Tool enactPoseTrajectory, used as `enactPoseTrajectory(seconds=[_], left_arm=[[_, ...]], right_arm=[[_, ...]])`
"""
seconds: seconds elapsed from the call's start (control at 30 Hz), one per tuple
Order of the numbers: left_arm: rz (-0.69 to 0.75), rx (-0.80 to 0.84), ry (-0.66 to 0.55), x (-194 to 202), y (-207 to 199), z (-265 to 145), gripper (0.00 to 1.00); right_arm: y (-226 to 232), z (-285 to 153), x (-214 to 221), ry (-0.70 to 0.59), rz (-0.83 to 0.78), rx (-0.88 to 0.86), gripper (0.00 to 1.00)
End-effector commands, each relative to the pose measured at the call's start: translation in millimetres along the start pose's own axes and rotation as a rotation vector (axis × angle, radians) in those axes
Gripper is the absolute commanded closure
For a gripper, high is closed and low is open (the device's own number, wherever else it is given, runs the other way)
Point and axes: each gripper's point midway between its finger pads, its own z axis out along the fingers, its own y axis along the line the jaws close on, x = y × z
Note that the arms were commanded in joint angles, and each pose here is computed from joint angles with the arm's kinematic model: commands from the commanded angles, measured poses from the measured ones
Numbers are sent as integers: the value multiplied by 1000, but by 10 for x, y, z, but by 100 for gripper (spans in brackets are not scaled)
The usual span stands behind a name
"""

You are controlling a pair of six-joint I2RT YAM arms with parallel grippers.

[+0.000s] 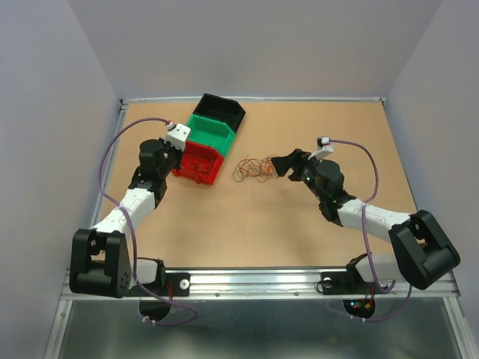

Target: Untangle the cables

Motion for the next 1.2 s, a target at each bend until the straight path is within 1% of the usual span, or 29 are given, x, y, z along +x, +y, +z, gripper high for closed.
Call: enactPoseTrajectory(seconds=[0.0,0.17,0.2,0.23,0.3,0.33,0.4,0.43,0.5,0.53,0.57,0.6,0.63,0.67,0.73,0.8,0.83,0.9,0.93,0.97,1.03,1.07,1.13,1.17], left_arm=[[34,-76,-28,-186,218,77,100],[54,-2,37,-19,105,236,100],[48,20,70,61,61,263,100],[53,29,77,35,65,310,100],[44,64,164,265,-19,417,96],[46,76,196,329,-41,514,90],[43,87,248,443,-68,566,78],[43,86,259,476,-65,602,70],[41,94,250,461,-82,591,63],[42,93,239,429,-80,573,60],[43,93,208,325,-73,533,54],[45,93,194,303,-80,500,52],[49,88,158,180,-61,448,47],[48,95,139,126,-75,418,45],[51,104,99,-11,-92,321,40],[55,130,62,-122,-139,246,35],[63,130,27,-242,-146,167,32],[78,163,-21,-391,-228,94,29],[97,188,-68,-572,-329,39,28],[107,214,-88,-658,-440,24,25],[140,257,-103,-809,-671,13,24],[187,306,-129,-1002,-963,38,23],[227,393,-119,-1087,-1279,60,23],[242,435,-128,-1202,-1410,173,23]], right_arm=[[213,-1,-186,-56,7,-69,19],[224,14,-155,-43,13,-76,19],[220,23,-138,-37,15,-76,19],[225,27,-128,-34,16,-77,19],[213,52,-114,-28,19,-73,19],[193,67,-83,-16,18,-65,19],[174,82,-64,-7,19,-54,19],[164,94,-54,2,19,-46,19],[144,106,-63,0,17,-31,19],[127,111,-58,3,17,-22,19],[105,128,-68,5,16,-3,20],[79,142,-55,11,15,12,20],[20,146,0,34,11,39,21],[14,193,-55,24,12,60,22],[-104,237,53,69,6,121,23],[-150,296,27,68,10,160,24],[-221,315,106,92,9,186,24],[-245,361,114,95,14,203,26],[-272,367,152,107,11,215,27],[-323,393,197,119,9,232,28],[-353,426,216,126,6,247,30],[-388,437,246,132,4,259,30],[-462,465,316,144,4,283,30],[-483,476,324,146,5,295,30]])
